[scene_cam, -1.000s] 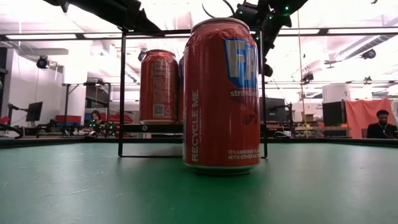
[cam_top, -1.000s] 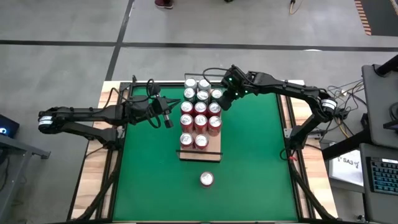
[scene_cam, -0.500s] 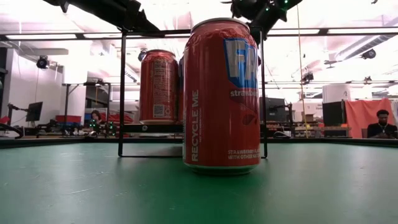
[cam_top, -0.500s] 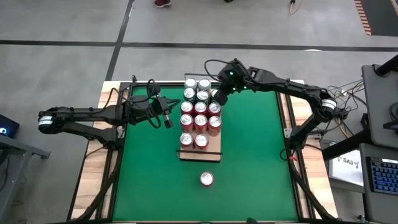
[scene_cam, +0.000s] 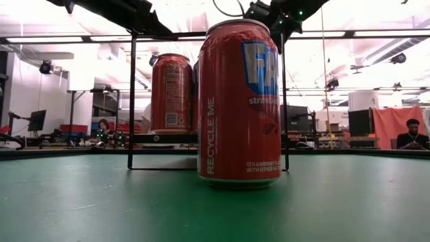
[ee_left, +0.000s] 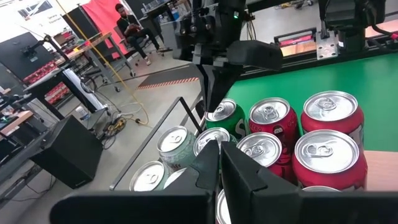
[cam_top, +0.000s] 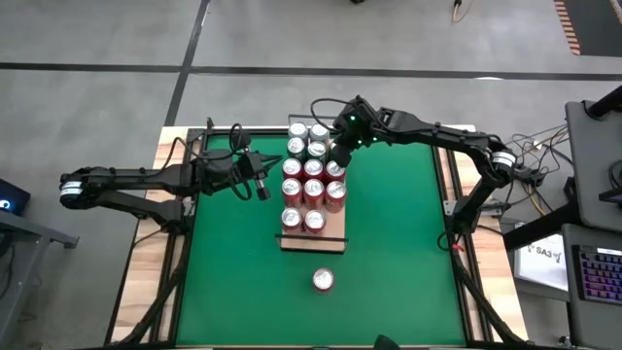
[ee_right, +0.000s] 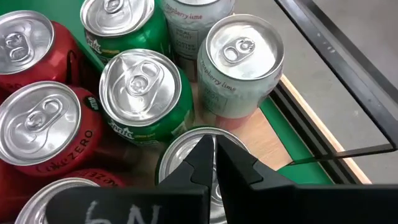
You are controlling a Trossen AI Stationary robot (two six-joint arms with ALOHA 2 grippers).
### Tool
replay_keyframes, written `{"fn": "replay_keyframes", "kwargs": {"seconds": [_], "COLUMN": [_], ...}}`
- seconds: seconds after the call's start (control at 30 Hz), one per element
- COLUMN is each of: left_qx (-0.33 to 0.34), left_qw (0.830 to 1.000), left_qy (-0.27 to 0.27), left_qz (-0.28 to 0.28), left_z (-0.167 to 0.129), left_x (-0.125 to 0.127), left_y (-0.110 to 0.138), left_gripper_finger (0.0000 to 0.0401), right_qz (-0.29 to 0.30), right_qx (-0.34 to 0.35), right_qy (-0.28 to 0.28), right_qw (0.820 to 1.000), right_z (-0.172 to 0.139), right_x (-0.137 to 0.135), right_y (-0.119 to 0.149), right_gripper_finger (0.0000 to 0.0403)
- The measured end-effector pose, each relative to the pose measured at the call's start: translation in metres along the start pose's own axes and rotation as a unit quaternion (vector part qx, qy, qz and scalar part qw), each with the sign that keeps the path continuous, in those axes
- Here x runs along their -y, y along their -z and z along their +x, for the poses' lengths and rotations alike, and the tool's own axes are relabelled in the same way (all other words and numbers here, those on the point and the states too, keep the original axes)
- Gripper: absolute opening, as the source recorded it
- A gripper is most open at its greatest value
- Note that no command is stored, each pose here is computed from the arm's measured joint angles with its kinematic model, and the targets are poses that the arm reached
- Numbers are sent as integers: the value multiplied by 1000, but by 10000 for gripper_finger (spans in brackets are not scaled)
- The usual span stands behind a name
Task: Place canned beverage on shelf
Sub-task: Put the green soda can on the shelf and aligned with the other green soda can
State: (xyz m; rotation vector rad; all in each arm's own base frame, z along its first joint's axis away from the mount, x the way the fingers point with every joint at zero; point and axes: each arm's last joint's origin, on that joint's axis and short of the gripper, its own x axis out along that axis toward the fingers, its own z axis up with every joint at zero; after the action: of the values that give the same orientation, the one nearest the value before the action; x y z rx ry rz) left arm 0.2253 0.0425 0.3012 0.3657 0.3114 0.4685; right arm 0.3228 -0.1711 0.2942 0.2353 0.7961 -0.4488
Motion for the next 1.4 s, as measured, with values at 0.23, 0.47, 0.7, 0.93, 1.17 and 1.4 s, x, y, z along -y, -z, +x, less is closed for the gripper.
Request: {"fn": "replay_keyframes", "kwargs": {"seconds": [0.23, 0.47, 0.7, 0.93, 1.17, 1.4], "left_qx": [-1, -3, -3, -6, -6, -6], "left_qw": [1000, 1000, 1000, 1000, 1000, 1000], "left_qy": [0, 1, 1, 2, 2, 2], "left_qz": [0, 1, 2, 3, 3, -7], "left_z": [0, 0, 0, 0, 0, 0], "left_x": [0, 0, 0, 0, 0, 1], "left_y": [0, 1, 1, 1, 1, 1], "left_gripper_finger": [0, 0, 0, 0, 0, 0], "right_qz": [3, 3, 35, 73, 65, 54], "right_qx": [-4, -6, -6, 7, 25, -14], "right_qy": [1, 10, 31, 34, 47, 96], "right_qw": [1000, 1000, 999, 997, 996, 994], "right_z": [9, 15, 12, 9, -10, -12], "right_x": [0, 1, 2, 2, 4, 20], "right_y": [1, 1, 1, -2, -8, 1], "right_gripper_finger": [9, 9, 9, 9, 9, 9]}}
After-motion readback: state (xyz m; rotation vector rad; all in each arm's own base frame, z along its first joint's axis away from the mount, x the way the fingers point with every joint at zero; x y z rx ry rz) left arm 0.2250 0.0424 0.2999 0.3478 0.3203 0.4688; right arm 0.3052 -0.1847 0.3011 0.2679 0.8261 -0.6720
